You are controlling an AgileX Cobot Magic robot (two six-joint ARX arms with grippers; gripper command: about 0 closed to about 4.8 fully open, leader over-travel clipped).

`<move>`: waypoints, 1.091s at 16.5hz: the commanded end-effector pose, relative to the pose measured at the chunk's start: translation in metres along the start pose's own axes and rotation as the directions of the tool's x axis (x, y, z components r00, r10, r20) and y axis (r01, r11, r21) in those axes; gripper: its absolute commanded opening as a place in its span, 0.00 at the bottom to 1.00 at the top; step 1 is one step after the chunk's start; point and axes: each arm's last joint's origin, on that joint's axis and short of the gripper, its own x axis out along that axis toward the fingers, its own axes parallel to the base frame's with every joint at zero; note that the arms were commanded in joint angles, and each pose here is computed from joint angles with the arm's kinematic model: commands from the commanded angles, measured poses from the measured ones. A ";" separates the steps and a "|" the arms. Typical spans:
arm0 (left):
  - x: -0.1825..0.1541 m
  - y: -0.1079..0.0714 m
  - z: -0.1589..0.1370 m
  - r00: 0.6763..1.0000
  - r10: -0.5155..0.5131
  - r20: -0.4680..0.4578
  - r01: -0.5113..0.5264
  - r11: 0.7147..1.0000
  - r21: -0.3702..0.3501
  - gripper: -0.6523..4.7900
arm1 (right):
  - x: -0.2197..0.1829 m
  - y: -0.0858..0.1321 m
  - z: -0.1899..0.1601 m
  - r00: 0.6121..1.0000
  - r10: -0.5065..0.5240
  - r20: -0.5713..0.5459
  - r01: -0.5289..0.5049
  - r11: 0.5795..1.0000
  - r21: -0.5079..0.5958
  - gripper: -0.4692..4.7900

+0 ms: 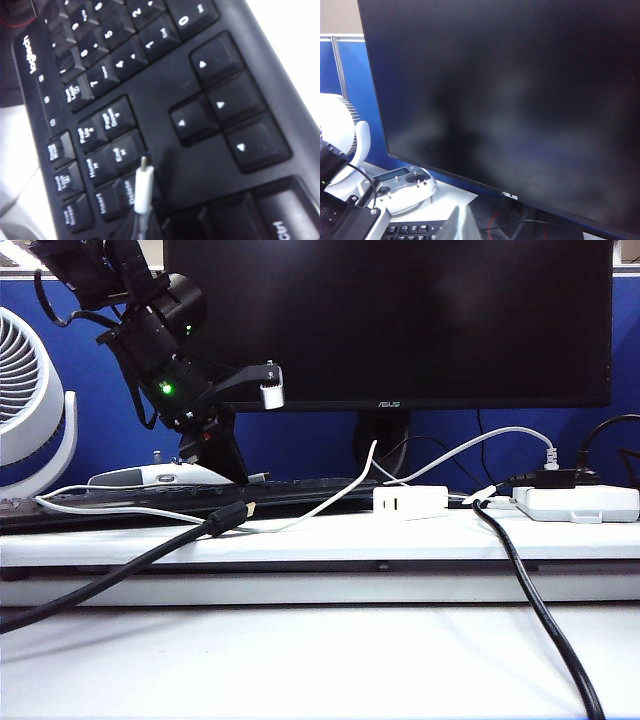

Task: Pick up the Type-C charging cable and the charging base, insert one end of the Type-C charger into the corresponding slot on the base, and finally place the plugged-in charger back on the table.

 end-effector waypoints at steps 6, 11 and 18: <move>-0.058 0.048 0.054 0.861 -0.059 0.505 0.276 0.888 -0.367 0.11 | -0.001 0.001 -0.004 0.997 0.038 -0.061 -0.037 0.999 0.016 0.09; -0.075 0.048 0.081 0.553 -0.257 0.793 0.680 0.690 -0.250 0.11 | 0.002 0.006 -0.010 0.964 0.250 -0.092 -0.244 0.967 0.070 0.09; -0.074 0.033 0.117 0.377 -0.380 0.845 0.793 0.604 -0.082 0.11 | 0.011 0.008 -0.017 0.910 0.402 -0.099 -0.381 0.907 0.182 0.21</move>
